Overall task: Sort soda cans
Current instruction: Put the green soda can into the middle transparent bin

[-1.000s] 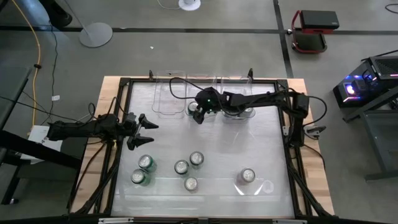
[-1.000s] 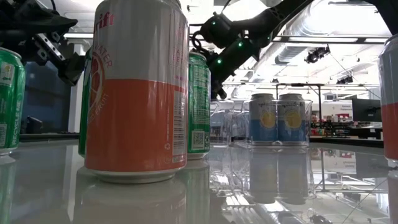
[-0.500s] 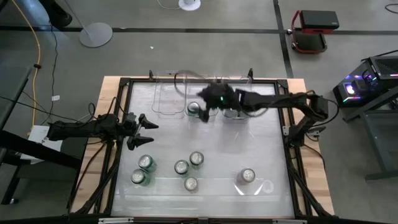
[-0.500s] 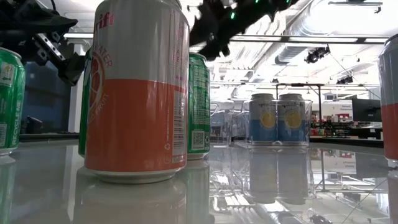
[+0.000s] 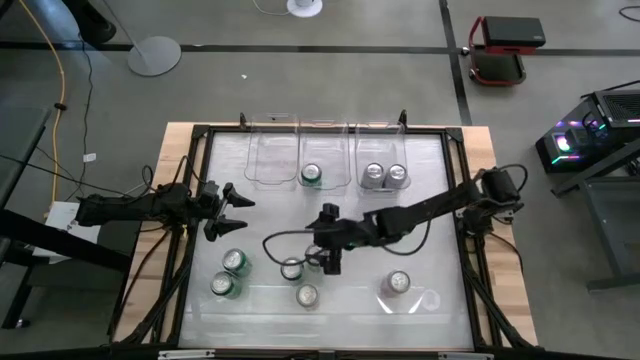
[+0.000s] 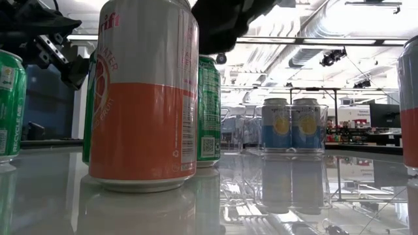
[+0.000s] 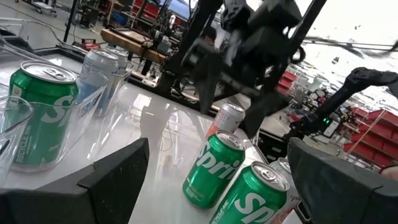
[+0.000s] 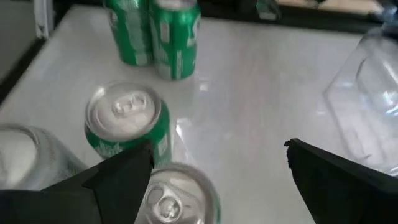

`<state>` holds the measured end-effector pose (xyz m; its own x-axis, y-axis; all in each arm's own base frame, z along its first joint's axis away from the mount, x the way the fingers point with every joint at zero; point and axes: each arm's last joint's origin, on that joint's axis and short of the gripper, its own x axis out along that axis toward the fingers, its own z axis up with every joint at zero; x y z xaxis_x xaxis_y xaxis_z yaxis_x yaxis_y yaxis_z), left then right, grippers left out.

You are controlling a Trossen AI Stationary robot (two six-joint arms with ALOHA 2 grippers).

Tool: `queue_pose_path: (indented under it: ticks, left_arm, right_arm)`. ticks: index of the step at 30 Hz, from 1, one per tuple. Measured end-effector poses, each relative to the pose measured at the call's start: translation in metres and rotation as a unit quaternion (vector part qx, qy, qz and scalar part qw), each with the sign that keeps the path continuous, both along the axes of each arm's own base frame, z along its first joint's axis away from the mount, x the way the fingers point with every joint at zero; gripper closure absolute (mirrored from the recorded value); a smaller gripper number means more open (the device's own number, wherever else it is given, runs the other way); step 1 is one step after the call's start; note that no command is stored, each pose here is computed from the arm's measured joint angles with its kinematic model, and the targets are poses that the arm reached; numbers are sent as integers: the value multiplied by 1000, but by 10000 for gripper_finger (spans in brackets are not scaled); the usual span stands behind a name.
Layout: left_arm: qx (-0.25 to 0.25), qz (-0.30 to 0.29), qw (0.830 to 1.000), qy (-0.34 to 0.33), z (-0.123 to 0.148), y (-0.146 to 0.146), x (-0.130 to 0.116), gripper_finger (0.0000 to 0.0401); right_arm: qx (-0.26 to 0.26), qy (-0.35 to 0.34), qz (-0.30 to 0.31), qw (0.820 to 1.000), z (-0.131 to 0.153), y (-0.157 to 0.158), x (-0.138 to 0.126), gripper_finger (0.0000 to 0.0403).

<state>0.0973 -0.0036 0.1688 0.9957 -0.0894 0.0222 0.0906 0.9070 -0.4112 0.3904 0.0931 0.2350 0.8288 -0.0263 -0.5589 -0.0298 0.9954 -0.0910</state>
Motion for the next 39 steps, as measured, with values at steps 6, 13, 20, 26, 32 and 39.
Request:
queue_pose_path:
  ticks: [6,13,20,26,32,39]
  left_arm:
    - [-1,0,1000,0,0,0,0,41]
    - [0,0,1000,0,0,0,0,41]
    - [0,0,1000,0,0,0,0,41]
    - [0,0,1000,0,0,0,0,41]
    - [0,0,1000,0,0,0,0,41]
    - [0,0,1000,0,0,0,0,41]
  right_arm:
    - [31,18,-4,999,-12,3,3,48]
    - [40,28,8,999,-12,14,-1,48]
    - [40,56,-11,998,-23,20,-4,48]
    - [40,75,-18,996,-42,23,1,48]
    - [78,76,-55,993,-47,23,3,78]
    - [77,70,-91,990,-45,23,1,113]
